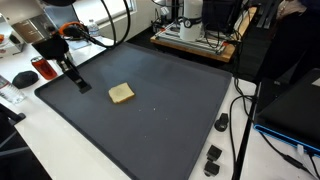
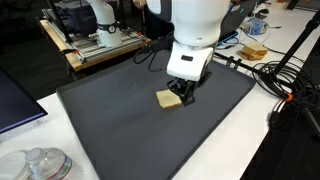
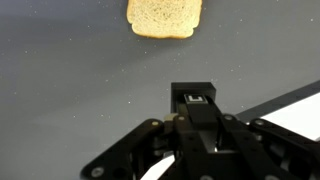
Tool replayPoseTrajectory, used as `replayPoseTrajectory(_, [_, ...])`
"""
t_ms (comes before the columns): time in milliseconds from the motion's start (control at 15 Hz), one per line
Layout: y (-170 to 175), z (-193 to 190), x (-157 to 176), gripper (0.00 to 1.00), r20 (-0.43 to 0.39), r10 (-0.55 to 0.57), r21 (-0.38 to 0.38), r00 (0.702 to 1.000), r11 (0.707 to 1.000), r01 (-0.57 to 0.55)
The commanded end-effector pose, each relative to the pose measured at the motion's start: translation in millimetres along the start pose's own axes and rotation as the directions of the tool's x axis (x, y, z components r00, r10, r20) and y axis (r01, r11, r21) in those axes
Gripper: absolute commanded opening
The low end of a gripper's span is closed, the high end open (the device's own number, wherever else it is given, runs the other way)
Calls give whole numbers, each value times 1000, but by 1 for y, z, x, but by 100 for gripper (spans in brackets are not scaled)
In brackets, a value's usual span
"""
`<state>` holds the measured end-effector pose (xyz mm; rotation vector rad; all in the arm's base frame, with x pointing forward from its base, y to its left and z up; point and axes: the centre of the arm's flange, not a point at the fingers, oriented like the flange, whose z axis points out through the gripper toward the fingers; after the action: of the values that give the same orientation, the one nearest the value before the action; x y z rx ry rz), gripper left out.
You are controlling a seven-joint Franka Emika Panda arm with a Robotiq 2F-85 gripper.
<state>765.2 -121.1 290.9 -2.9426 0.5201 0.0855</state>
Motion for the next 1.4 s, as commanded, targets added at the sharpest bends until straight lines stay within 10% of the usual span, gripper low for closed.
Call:
replayPoseTrajectory(0, [23, 2, -5, 5, 10, -62, 70, 998, 996, 61])
replayPoseTrajectory(733, [120, 32, -42, 5, -64, -110, 314, 992, 941, 124])
replayPoseTrajectory(1333, [121, 34, -107, 5, -202, 14, 308, 979, 950, 50])
